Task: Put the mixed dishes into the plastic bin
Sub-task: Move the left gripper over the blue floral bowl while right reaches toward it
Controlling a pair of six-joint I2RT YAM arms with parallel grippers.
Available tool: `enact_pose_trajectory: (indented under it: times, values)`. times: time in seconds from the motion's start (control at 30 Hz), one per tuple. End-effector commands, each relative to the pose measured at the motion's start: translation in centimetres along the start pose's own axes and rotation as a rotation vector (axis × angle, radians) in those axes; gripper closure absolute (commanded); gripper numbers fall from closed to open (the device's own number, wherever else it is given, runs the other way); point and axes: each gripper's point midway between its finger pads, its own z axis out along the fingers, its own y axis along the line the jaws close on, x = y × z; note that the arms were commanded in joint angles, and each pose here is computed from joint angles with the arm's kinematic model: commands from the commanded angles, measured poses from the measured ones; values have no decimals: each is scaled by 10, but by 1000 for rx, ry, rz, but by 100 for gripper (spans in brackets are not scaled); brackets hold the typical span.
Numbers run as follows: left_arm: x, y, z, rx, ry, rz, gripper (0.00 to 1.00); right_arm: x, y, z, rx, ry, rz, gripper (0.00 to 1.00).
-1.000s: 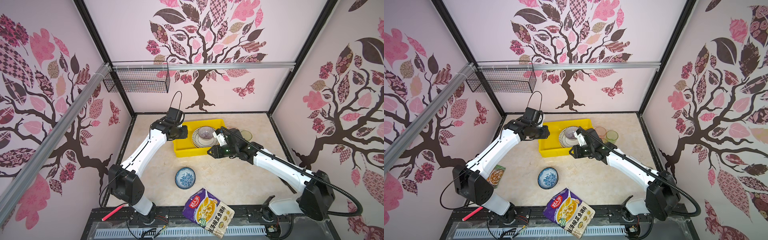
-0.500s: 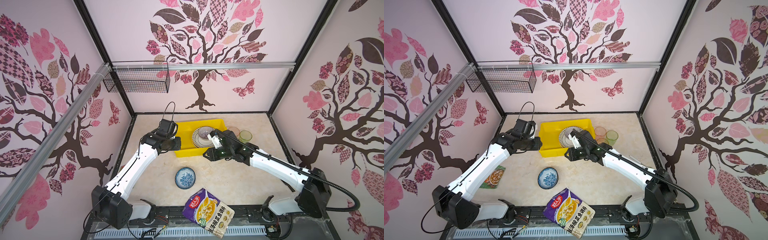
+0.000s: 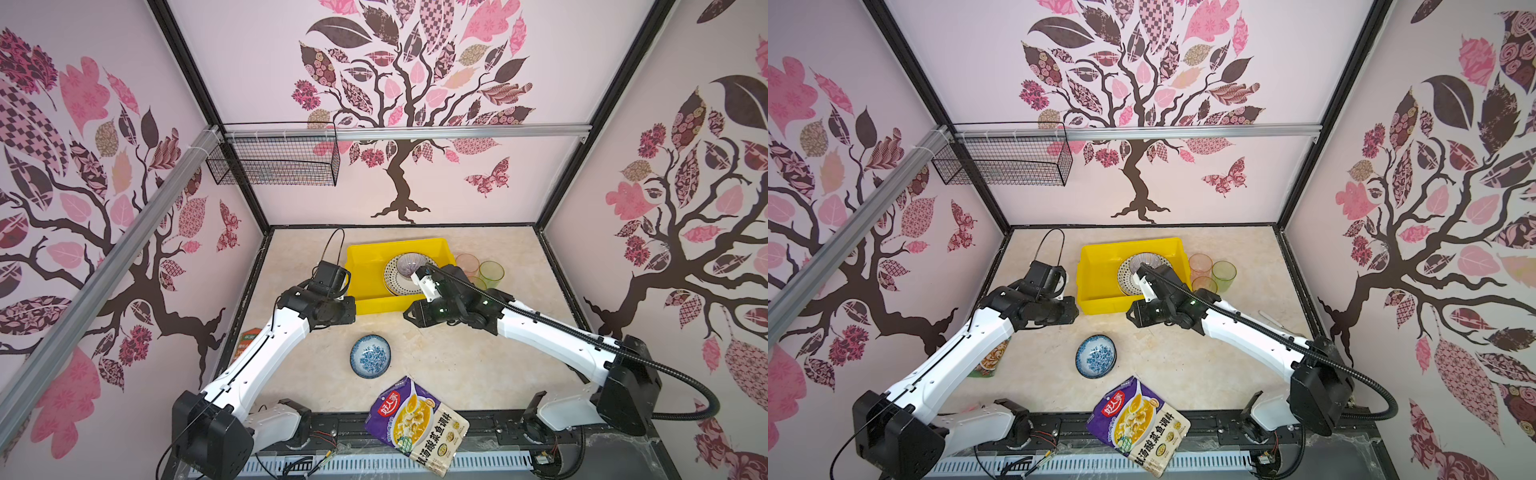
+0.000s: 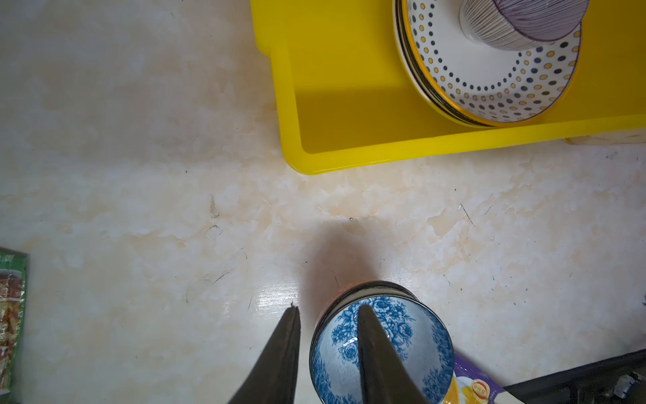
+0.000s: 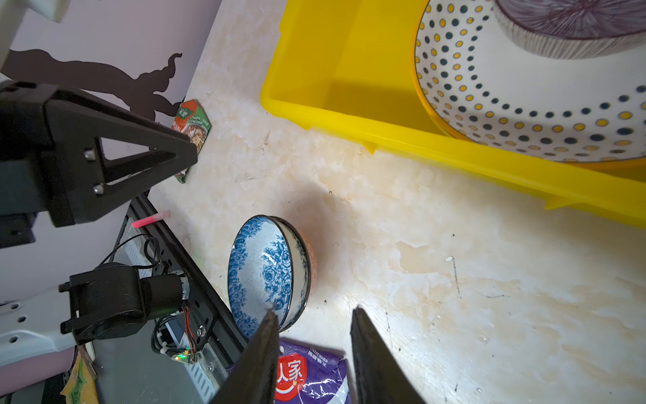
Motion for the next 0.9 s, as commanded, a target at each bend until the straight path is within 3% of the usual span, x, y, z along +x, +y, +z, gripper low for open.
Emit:
enact_pose_trajectory:
  times: [0.0, 0.57, 0.87]
  values:
    - [16, 5, 5, 1, 36, -30, 68, 0, 2, 4, 14, 9, 6, 62]
    - [39, 18, 19, -29, 74, -88, 67, 39, 6, 25, 50, 115, -38, 62]
    - [41, 22, 16, -48, 66, -80, 66, 55, 17, 45, 130, 197, -138, 60]
